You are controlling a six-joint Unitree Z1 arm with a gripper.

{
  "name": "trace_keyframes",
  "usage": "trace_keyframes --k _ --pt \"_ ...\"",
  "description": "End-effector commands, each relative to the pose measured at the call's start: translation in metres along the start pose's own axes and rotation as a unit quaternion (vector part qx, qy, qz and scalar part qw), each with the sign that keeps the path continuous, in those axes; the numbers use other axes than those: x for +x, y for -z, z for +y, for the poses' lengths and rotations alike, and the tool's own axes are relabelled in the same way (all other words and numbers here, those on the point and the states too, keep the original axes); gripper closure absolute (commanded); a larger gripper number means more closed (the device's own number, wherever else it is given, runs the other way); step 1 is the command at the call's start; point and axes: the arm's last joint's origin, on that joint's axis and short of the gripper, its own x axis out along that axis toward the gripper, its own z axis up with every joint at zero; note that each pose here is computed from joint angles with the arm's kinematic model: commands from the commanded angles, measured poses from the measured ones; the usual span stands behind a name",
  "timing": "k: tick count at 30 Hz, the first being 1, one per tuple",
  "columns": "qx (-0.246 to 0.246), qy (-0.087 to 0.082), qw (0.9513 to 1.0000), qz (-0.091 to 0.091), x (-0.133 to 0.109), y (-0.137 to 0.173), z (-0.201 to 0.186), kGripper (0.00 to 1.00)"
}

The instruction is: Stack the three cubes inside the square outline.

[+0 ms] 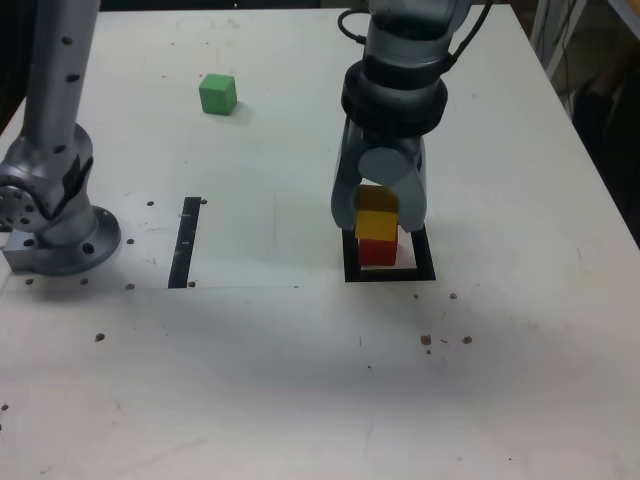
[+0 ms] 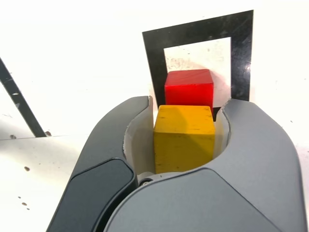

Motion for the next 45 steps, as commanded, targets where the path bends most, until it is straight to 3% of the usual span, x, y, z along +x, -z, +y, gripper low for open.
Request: trace_keyframes --k 1,12,24,33,40,45 --pt "0.0 0.001 1.0 -0.002 0.0 0.0 0.001 0.86" --pt "-0.005 -0.001 1.0 0.002 0.001 0.0 0.005 0.73" --pt "-0.004 -0.004 0.9999 0.014 0.009 -0.002 0.007 0.44" --pt "-0.007 -0.006 0.9998 0.016 0.009 0.001 0.01 0.04" --pt "-0.016 -0.017 0.9997 -0.005 -0.005 0.01 0.013 0.01" --pt "-0.017 -0.015 0.9996 -0.015 -0.01 0.012 0.013 0.01"
